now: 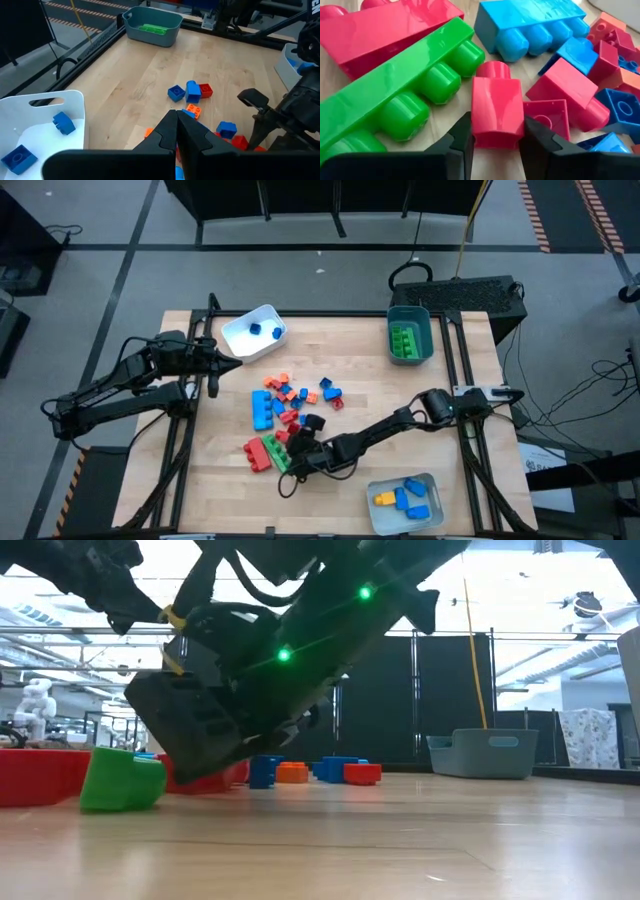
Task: Sort blocks by size
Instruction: Put the 1 stud red game piece into the gray bin
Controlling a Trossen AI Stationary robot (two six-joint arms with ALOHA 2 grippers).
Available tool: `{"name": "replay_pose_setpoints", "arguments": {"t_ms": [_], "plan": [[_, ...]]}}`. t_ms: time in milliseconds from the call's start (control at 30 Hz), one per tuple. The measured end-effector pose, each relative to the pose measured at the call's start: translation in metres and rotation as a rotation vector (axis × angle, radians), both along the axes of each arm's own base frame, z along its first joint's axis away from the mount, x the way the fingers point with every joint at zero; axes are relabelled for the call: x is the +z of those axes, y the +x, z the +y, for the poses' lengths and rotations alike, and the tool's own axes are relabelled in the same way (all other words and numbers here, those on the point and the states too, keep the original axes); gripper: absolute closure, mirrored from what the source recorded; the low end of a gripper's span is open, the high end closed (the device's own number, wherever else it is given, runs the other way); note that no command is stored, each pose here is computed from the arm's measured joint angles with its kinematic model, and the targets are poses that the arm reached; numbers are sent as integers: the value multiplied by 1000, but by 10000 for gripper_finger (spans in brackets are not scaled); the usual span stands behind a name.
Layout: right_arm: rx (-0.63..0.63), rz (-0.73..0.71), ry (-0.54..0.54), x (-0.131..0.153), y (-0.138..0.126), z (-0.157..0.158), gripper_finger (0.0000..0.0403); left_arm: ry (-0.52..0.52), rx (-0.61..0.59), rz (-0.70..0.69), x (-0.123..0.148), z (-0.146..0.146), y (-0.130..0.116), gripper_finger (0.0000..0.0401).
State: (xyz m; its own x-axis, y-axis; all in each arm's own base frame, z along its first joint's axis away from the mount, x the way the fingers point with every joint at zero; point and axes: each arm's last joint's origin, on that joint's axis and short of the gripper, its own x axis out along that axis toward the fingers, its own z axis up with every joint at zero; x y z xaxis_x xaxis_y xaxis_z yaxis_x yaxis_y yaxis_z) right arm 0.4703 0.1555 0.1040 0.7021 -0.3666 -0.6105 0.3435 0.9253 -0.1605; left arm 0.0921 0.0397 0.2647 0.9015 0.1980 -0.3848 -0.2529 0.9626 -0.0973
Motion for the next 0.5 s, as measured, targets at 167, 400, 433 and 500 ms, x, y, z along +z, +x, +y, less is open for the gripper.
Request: {"name": "replay_pose_setpoints", "arguments": {"t_ms": [167,400,433,500], "plan": [[78,84,-57,22,3,16,305,0,0,0,0,0,0,390],[69,223,-251,79,-8,33,306,-1,1,0,0,0,0,390],[69,234,-266,83,-10,35,306,-9,4,-2,0,0,0,390],[68,263,-305,90,-15,37,306,-14,5,-5,0,0,0,390]]}}
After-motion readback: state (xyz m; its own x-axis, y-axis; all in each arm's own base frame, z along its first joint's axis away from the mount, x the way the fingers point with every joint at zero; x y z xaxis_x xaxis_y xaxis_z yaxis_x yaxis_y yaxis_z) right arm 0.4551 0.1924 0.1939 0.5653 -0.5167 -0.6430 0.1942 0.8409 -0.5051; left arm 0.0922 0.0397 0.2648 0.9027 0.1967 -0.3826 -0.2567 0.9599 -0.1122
